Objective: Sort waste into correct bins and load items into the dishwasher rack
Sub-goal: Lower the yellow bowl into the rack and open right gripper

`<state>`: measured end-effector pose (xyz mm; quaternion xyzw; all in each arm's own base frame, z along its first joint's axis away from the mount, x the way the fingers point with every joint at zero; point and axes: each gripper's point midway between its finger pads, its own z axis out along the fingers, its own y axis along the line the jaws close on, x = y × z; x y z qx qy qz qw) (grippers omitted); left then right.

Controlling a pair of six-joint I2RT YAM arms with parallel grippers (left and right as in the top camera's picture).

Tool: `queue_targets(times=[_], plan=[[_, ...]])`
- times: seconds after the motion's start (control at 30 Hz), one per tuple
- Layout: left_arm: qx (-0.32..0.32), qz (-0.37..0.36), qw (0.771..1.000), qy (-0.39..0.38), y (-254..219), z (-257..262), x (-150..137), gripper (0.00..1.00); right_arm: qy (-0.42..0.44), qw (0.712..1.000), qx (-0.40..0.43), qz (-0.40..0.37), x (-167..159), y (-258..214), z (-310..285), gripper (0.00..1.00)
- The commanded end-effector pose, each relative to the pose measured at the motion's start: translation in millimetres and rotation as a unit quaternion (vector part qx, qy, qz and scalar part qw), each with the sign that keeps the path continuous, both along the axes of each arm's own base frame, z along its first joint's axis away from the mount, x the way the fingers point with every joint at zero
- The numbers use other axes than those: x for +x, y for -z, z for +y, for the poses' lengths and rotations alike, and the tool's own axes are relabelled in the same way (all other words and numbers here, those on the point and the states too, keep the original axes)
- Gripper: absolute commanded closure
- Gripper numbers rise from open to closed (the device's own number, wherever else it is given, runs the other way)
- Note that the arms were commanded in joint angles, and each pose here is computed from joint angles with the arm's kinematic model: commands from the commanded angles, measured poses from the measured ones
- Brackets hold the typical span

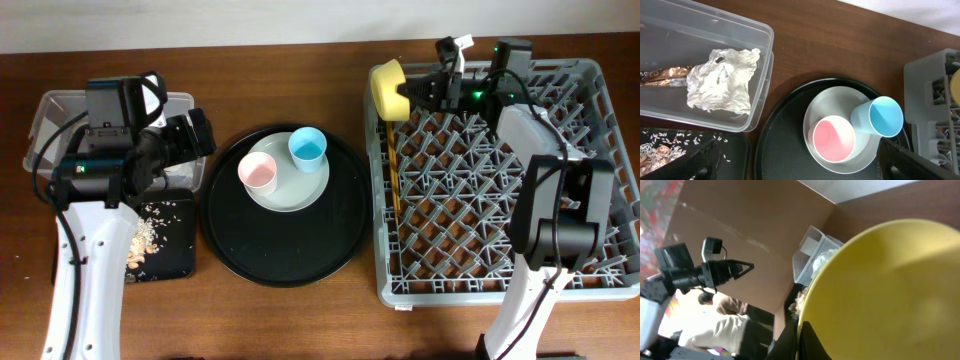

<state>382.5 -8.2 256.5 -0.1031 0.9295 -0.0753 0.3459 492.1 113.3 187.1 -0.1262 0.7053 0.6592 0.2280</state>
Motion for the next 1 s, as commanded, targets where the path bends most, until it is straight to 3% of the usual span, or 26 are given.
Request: queue_targets(times=[0.0,0.43,0.97], plan=[[-0.001,-0.008,1.0,-0.002,-6,1,1,0.01,0.027,0.997,-0.014,0.066,6,23,0,0.96],[-0.001,-0.008,1.0,-0.002,-6,1,1,0.01,0.097,0.978,0.01,0.187,20,25,-52,0.96],[-0.001,-0.008,1.0,-0.002,-6,1,1,0.01,0.049,0.987,0.033,0.151,23,-15,-35,0.96]])
